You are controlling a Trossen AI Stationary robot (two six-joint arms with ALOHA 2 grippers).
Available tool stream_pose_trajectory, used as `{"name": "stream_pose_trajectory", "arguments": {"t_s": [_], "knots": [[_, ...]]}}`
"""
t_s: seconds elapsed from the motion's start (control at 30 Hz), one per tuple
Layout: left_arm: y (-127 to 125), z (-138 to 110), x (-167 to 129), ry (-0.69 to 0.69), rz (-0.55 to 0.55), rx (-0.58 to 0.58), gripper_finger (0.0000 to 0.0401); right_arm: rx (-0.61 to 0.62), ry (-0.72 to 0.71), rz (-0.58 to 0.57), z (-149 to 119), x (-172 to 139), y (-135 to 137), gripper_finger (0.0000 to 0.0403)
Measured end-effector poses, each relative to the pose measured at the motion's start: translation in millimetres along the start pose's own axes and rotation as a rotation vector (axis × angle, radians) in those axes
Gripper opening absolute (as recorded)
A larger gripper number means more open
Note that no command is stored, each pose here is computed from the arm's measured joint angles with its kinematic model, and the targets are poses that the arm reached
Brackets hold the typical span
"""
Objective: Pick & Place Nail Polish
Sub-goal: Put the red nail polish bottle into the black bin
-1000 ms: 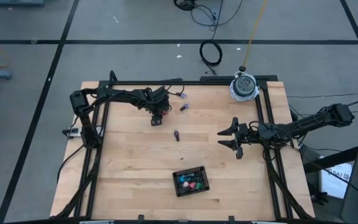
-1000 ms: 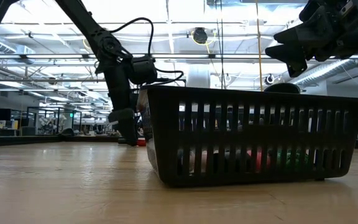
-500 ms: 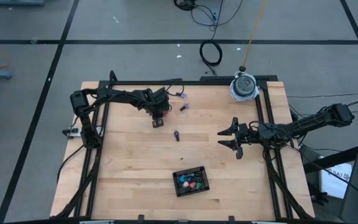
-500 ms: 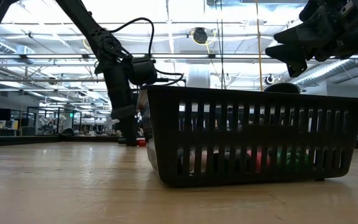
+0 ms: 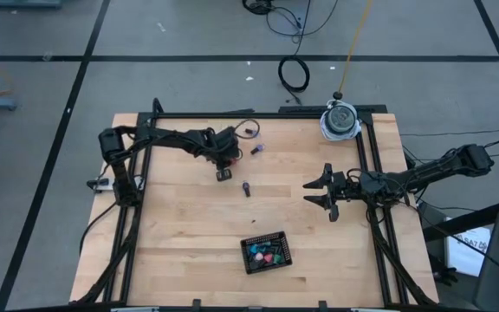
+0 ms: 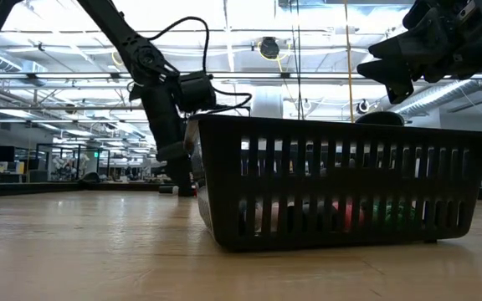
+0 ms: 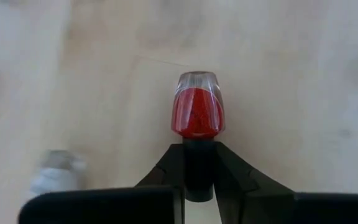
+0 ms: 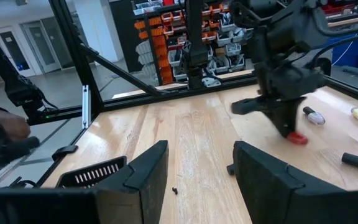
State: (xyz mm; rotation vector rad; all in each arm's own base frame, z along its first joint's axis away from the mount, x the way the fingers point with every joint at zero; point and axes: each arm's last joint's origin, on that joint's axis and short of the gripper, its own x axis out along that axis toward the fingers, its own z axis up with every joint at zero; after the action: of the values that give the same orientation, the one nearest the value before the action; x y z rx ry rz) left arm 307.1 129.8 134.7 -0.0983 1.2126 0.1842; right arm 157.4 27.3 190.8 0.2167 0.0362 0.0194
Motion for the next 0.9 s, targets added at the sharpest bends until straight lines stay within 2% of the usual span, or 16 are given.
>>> {"name": "stream_pose_trajectory", "arguments": {"t_s": [0.1,0.27,0.5,0.77,0.83,0.9], "knots": [[-14,4,-17,-0.041,-0.011,0.025,0.0036,0.000,0.000,0.000,0,0,0,0.0169],[-44,18,-60,-0.222,-0.022,0.075,0.0036,0.000,0.000,0.000,0,0,0,0.0169],[-103,31,-121,-0.559,-0.112,0.202,0.0036,0.000,0.000,0.000,0,0,0,0.0169],[-171,11,-167,-0.842,-0.249,0.342,0.0036,0.001,-0.003,0.001,0,0,0,0.0169],[-187,4,-174,-0.904,-0.317,0.377,0.0036,0.001,-0.005,0.001,1,0,0,0.0169],[-203,-3,-184,-0.934,-0.441,0.375,0.0036,0.000,-0.001,0.000,0,0,0,0.0169]]}}
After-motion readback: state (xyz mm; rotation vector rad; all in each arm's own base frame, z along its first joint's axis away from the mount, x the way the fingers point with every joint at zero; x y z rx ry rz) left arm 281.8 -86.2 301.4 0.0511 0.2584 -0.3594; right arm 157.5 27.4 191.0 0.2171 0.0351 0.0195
